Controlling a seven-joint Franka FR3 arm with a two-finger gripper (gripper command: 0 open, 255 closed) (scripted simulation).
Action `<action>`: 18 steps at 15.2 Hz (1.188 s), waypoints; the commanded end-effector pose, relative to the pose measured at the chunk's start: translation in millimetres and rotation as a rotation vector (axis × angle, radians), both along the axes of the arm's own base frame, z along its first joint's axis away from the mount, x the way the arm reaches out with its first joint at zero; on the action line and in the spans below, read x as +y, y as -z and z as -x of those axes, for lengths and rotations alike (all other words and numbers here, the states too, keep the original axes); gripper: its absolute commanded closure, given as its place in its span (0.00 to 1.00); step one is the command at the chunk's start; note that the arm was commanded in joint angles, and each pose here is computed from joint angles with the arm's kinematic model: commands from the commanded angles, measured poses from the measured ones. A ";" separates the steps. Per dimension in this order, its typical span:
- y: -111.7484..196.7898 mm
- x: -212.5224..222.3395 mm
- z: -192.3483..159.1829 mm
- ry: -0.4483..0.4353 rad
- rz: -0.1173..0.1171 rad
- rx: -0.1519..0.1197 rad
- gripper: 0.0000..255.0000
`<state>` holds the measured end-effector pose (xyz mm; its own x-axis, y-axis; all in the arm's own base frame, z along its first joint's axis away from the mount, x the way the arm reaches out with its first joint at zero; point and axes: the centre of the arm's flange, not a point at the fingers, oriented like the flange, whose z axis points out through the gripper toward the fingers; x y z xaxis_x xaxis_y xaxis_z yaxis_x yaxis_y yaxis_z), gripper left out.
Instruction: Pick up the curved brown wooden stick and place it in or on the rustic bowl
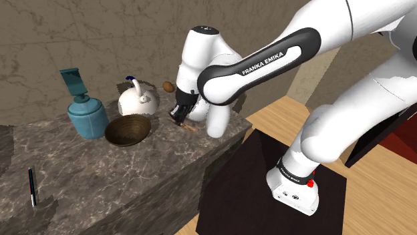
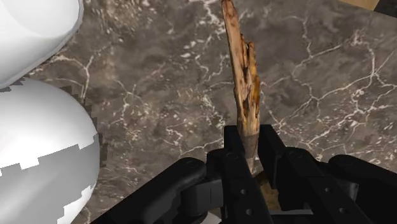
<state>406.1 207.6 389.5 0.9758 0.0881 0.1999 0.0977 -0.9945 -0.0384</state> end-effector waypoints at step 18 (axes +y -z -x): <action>-8.4 118.3 -188.0 0.000 0.000 0.001 1.00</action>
